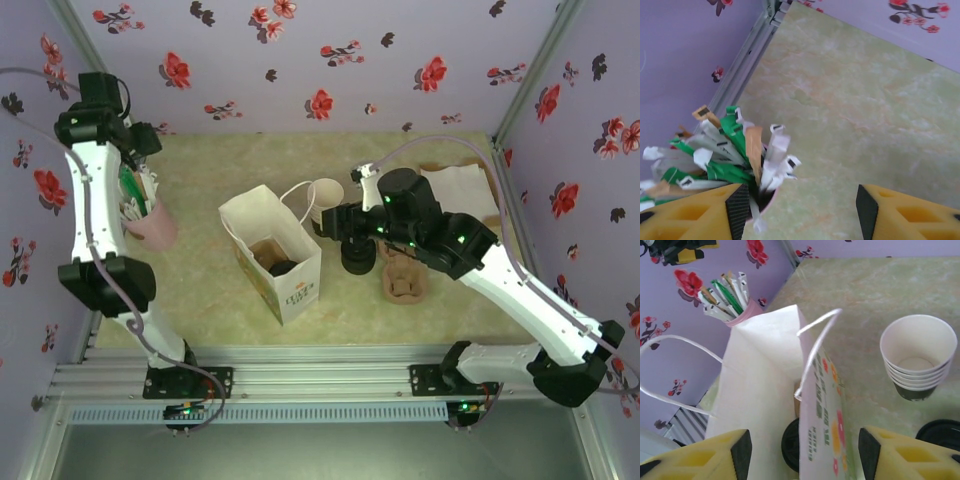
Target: Pack the takeout coffee
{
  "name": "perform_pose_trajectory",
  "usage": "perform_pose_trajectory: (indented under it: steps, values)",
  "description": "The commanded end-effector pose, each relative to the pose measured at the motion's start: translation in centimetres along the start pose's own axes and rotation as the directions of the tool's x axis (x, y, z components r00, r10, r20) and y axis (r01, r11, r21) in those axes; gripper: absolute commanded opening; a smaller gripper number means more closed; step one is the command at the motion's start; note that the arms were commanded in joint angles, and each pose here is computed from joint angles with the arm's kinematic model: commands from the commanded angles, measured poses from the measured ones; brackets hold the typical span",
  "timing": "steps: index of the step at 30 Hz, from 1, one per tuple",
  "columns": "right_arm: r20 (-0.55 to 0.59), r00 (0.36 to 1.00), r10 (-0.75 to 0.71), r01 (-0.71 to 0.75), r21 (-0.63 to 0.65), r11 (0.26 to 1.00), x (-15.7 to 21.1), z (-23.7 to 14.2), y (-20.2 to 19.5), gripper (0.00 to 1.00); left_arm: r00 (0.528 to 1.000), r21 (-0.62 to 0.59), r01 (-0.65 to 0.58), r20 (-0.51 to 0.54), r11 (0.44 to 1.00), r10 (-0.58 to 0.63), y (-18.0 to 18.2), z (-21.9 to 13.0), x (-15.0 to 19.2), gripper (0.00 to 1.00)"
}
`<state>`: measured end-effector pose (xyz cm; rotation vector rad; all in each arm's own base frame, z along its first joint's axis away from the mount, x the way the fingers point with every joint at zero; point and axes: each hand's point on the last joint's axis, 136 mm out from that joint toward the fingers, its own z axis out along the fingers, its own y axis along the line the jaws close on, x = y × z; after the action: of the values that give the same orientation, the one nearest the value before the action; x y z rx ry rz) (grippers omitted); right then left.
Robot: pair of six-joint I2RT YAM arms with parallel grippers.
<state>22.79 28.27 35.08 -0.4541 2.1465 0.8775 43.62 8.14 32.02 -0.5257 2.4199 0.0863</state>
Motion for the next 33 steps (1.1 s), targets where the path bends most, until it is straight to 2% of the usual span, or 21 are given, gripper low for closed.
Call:
perform_pose_trajectory:
  steps: [1, 7, 13, 23, 28, 33]
  values:
    - [0.019, 1.0, 0.018, -0.018, -0.035, 0.999, -0.2, -0.4, 0.0, 0.57, 0.999, -0.084, -0.004, -0.033, 0.996, 0.002, 2.2, 1.1, -0.3, 0.6]
    - [0.015, 0.999, 0.048, -0.048, -0.019, 0.999, 0.4, -0.2, -1.5, 0.54, 0.994, -0.129, 0.013, -0.104, 0.992, -0.026, 4.0, 4.7, -0.1, 0.52]
    - [0.003, 0.998, 0.071, -0.07, -0.022, 0.997, 0.6, 0.4, -2.2, 0.51, 0.989, -0.139, 0.02, -0.144, 0.99, -0.04, 4.3, 6.5, 0.5, 0.44]
    - [-0.011, 0.996, 0.09, -0.09, -0.021, 0.996, 0.7, 1.3, -2.9, 0.5, 0.985, -0.15, 0.02, -0.169, 0.989, -0.045, 4.5, 7.2, 2.1, 0.3]
    - [-0.01, 0.996, 0.092, -0.092, -0.023, 0.995, 0.7, 1.1, -2.9, 0.49, 0.983, -0.157, 0.023, -0.176, 0.987, -0.051, 4.7, 7.6, 2.3, 0.32]
    - [-0.01, 0.995, 0.095, -0.095, -0.017, 0.995, 0.8, 1.0, -3.2, 0.48, 0.985, -0.156, 0.026, -0.165, 0.987, -0.052, 4.7, 6.8, 2.2, 0.27]
